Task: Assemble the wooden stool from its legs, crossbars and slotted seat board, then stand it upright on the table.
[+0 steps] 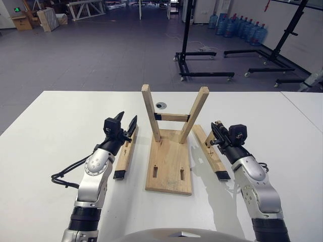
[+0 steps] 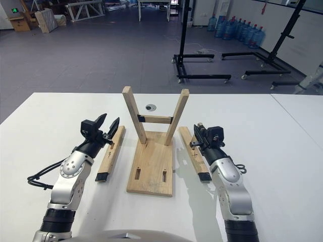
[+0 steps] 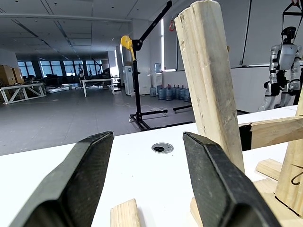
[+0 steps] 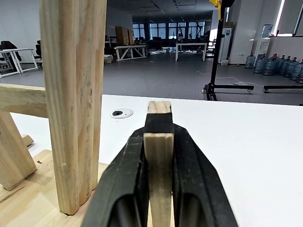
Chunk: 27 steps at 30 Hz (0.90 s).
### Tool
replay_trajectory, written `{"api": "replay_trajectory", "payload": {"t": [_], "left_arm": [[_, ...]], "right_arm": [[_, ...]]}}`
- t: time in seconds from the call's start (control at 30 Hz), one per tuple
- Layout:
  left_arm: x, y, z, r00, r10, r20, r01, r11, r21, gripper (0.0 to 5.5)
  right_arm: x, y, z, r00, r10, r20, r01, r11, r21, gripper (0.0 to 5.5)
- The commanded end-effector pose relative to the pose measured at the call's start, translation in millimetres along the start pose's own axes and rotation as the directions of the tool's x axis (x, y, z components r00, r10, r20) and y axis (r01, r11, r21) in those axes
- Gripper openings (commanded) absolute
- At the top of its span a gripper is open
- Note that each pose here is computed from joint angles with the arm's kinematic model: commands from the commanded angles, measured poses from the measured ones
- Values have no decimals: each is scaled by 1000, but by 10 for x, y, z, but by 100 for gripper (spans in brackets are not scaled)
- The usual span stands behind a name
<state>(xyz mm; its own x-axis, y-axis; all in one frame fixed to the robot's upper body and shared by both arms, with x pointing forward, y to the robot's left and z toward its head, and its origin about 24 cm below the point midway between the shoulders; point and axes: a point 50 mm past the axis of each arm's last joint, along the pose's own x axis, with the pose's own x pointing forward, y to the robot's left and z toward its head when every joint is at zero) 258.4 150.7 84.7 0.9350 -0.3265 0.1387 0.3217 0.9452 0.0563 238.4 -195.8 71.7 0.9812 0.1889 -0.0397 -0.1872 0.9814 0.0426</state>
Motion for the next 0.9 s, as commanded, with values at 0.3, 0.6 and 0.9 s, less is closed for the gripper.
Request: {"api": "replay_trajectory", "payload": {"t": [0.3,0.6,0.9], "left_arm": [[-40,-65,-73,1000,18,-17,-19,1000,-6,268],[-100,-28,-120,998,46,-32,-45,999,16,268],[-209,-84,-442,992,59,-112,-56,998,27,268]], "right_arm": [[-91,18,-114,996,11,-91,-9,1000,23,206],[28,-98,127,1000,-16,5,17,998,-58,279],[215,14,541,988,54,143,-50,998,-32,279]]}}
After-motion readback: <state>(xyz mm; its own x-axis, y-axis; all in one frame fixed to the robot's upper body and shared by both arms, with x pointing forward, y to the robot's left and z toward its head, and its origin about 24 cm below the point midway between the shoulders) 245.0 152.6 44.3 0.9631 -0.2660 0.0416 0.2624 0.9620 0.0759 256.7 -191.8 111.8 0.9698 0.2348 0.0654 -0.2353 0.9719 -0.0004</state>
